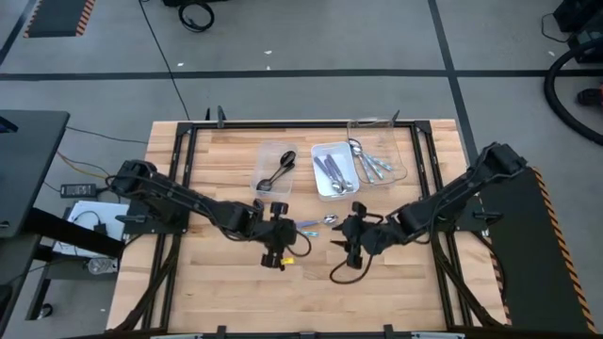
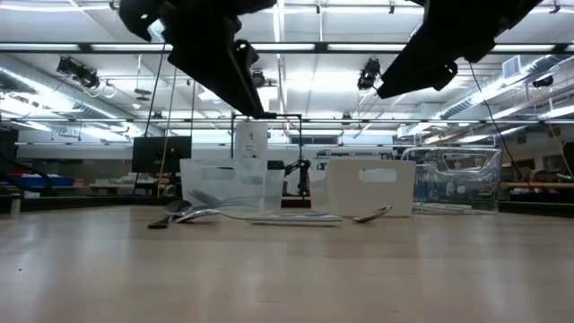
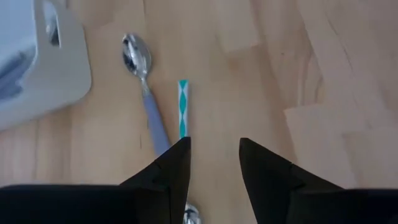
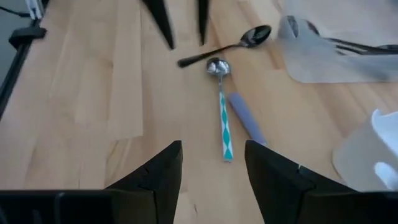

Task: Sort silverware by color (type)
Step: Put the spoon into the left transparent bin

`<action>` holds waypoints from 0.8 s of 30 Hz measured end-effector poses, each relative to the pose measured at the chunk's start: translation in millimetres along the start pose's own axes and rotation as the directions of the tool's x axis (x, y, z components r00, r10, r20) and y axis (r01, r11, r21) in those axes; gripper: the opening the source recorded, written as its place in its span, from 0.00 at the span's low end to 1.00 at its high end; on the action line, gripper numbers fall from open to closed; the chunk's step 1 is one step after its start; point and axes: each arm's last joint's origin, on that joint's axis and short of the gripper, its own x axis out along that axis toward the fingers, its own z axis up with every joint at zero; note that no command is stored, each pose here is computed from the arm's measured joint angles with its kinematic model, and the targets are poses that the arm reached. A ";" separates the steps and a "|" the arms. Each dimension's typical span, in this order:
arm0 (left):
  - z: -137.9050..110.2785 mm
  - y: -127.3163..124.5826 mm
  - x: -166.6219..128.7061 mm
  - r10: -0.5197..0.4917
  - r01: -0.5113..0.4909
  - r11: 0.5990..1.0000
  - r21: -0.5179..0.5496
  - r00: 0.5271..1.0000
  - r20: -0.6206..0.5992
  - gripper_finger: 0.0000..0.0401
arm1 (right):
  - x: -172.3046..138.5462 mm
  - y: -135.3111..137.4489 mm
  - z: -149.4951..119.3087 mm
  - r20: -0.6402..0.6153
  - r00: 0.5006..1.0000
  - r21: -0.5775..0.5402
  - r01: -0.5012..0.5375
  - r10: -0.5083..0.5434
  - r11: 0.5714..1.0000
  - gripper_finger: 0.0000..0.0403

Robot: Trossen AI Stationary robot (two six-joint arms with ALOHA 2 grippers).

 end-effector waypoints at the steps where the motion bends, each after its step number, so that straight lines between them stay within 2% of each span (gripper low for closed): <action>1: -0.2 2.2 0.7 -0.008 0.008 1.000 -0.025 1.000 -0.004 0.36 | 1.0 2.6 -2.2 -0.003 1.000 -0.005 0.001 -0.001 1.000 0.46; 3: -1.0 5.3 1.5 -0.013 0.013 0.999 -0.041 1.000 -0.014 0.36 | 3.9 7.4 -5.5 -0.001 1.000 -0.013 -0.002 0.002 1.000 0.46; 6: -4.3 6.3 1.7 -0.012 0.012 1.000 -0.012 0.999 -0.048 0.36 | 4.9 14.3 -9.9 0.008 1.000 -0.035 0.004 -0.004 0.999 0.46; 14: -19.2 10.8 1.1 -0.052 0.054 0.999 0.006 0.978 -0.203 0.36 | -0.3 25.7 -16.4 0.052 0.998 -0.068 0.047 -0.043 0.997 0.46; 18: -26.6 10.4 -0.9 -0.048 0.087 0.988 0.128 0.959 -0.279 0.36 | -1.5 28.9 -18.3 0.065 0.996 -0.075 0.059 -0.054 0.995 0.46; 21: -32.3 10.6 -2.8 -0.041 0.126 0.964 0.236 0.941 -0.337 0.36 | 2.0 31.0 -20.9 0.061 0.997 -0.082 0.058 -0.053 0.995 0.46; 24: -35.8 13.4 -3.8 0.009 0.113 0.945 0.307 0.929 -0.369 0.36 | 8.7 33.4 -25.7 0.048 0.997 -0.094 0.059 -0.055 0.994 0.46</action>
